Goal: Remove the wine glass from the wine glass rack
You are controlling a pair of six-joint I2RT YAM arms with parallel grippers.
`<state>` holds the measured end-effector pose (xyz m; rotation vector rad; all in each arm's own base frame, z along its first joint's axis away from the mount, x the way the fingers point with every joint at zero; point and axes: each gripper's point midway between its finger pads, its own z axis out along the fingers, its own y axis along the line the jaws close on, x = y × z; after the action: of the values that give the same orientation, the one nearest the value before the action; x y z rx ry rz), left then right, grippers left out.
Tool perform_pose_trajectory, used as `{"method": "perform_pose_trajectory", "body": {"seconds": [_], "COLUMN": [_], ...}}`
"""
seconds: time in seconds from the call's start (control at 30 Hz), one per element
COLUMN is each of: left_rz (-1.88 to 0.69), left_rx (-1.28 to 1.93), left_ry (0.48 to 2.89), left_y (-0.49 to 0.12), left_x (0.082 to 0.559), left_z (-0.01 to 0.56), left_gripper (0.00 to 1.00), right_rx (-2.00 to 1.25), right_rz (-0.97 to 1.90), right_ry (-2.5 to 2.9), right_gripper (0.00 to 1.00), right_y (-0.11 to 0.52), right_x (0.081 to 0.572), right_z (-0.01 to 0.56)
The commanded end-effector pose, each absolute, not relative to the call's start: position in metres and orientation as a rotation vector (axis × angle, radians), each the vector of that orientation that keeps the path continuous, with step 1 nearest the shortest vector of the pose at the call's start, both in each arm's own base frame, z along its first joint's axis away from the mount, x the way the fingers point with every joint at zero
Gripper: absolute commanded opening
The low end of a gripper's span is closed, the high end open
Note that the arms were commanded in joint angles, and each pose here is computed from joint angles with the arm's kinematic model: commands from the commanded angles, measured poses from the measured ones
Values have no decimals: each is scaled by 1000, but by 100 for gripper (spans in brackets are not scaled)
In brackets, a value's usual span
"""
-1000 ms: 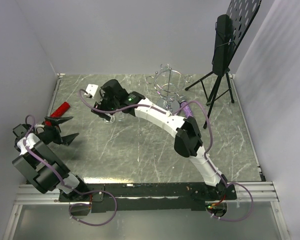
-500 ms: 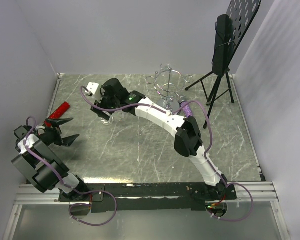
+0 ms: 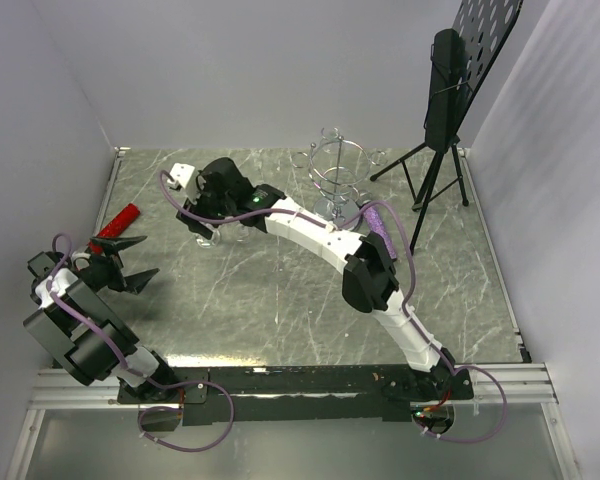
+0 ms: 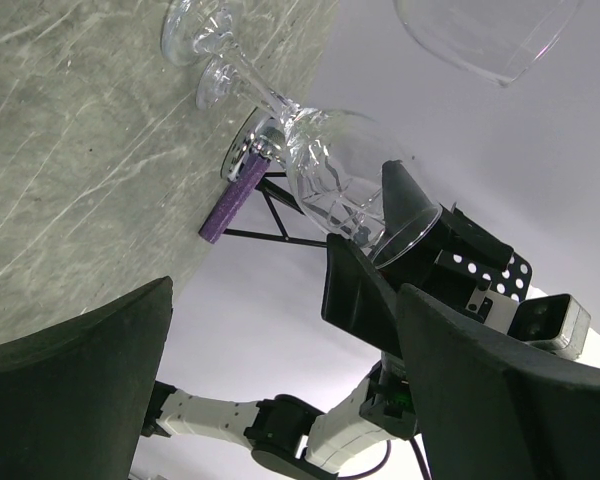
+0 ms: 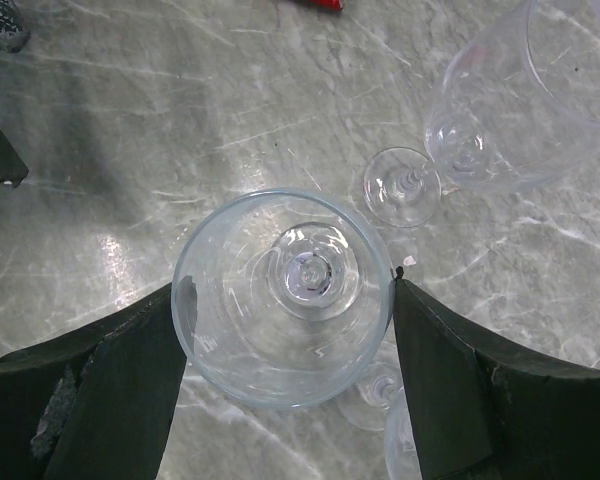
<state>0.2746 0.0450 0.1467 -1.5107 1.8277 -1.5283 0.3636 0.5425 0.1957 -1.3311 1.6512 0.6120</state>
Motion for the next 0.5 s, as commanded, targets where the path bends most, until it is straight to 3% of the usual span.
{"method": "perform_pose_trajectory", "body": {"seconds": [0.0, 0.13, 0.37, 0.47], "left_rz": [-1541, -1540, -1539, -1545], "left_rx": [-1495, -1492, -1493, -1497], "left_ry": [1821, 1821, 1816, 1812], "left_y": [45, 44, 43, 42], "left_x": [273, 273, 272, 271], "left_z": [148, 149, 148, 148], "left_gripper": [96, 96, 96, 96], "right_rx": [-1253, -1243, -1183, -1173], "right_rz": [635, 627, 590, 582], "right_ry": [1534, 1548, 1553, 1545], "right_gripper": [55, 59, 79, 82], "right_y": [557, 556, 552, 552], "right_x": [370, 371, 380, 381], "right_z": [239, 237, 245, 249]}}
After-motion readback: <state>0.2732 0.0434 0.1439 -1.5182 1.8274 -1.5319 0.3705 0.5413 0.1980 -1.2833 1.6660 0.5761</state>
